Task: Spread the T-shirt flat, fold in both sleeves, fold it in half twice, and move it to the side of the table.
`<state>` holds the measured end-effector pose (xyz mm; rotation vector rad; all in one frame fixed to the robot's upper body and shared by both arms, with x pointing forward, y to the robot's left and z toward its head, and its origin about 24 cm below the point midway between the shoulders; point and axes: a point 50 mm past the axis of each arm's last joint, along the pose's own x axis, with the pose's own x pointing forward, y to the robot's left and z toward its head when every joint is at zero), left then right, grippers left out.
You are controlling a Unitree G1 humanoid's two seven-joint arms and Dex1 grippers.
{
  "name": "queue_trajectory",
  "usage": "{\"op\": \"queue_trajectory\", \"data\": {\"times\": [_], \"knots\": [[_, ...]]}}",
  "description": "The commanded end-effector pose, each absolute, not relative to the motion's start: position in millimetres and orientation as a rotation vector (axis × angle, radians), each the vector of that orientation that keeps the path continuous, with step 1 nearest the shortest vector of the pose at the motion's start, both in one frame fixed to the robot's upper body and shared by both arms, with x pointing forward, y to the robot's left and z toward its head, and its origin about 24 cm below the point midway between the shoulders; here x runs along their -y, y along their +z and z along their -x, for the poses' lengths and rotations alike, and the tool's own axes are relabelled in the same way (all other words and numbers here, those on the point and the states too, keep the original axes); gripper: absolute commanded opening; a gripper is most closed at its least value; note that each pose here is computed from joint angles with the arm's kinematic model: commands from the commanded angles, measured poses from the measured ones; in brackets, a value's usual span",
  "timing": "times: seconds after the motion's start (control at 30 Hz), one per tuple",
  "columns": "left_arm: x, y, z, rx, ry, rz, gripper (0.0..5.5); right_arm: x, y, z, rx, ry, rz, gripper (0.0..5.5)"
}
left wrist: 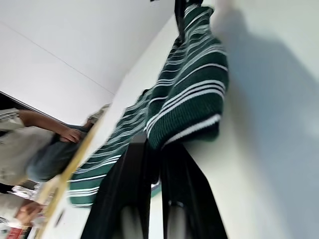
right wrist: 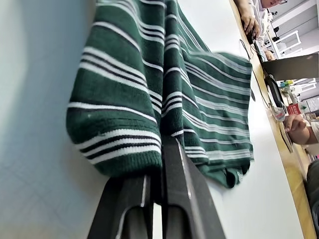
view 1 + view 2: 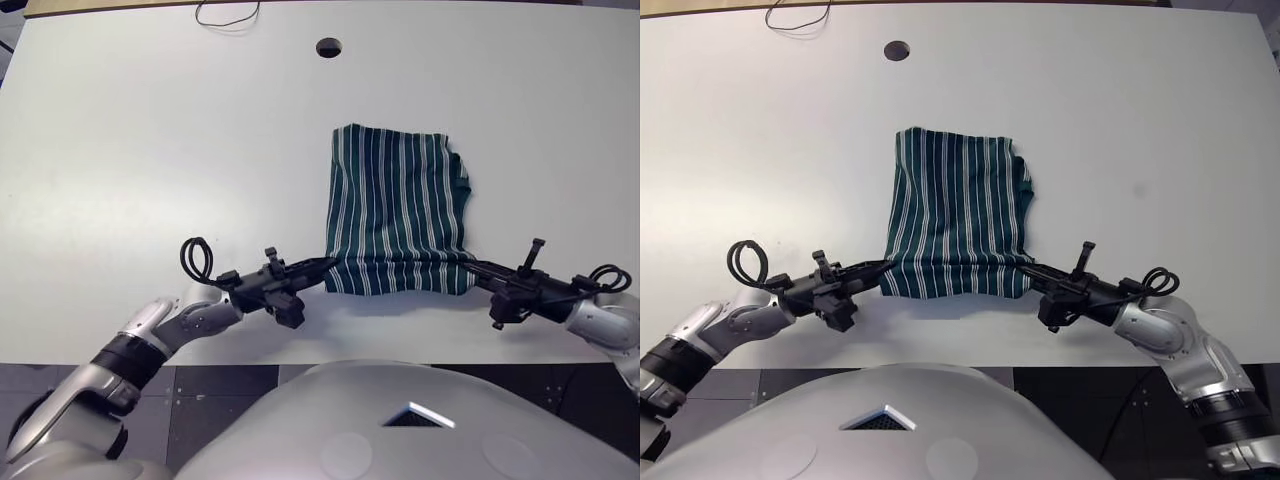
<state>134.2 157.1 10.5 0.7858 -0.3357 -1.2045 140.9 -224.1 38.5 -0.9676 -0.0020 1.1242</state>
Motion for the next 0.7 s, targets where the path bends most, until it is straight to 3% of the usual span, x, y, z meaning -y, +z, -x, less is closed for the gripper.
{"op": "queue_trajectory", "data": {"times": [0.03,0.2,0.5,0.7], "knots": [[-151,4,-139,0.218,-1.181,-0.79,0.11,232,49,-162,0.03,0.994,0.963,0.1],[-147,10,-179,0.161,-0.961,-0.75,0.11,226,58,-186,0.105,0.873,0.924,0.1],[-145,27,-219,0.102,-0.91,-0.695,0.11,212,71,-235,0.172,0.705,0.917,0.1],[-147,39,-252,0.089,-0.814,-0.672,0.11,197,61,-268,0.159,0.632,0.952,0.1]]}}
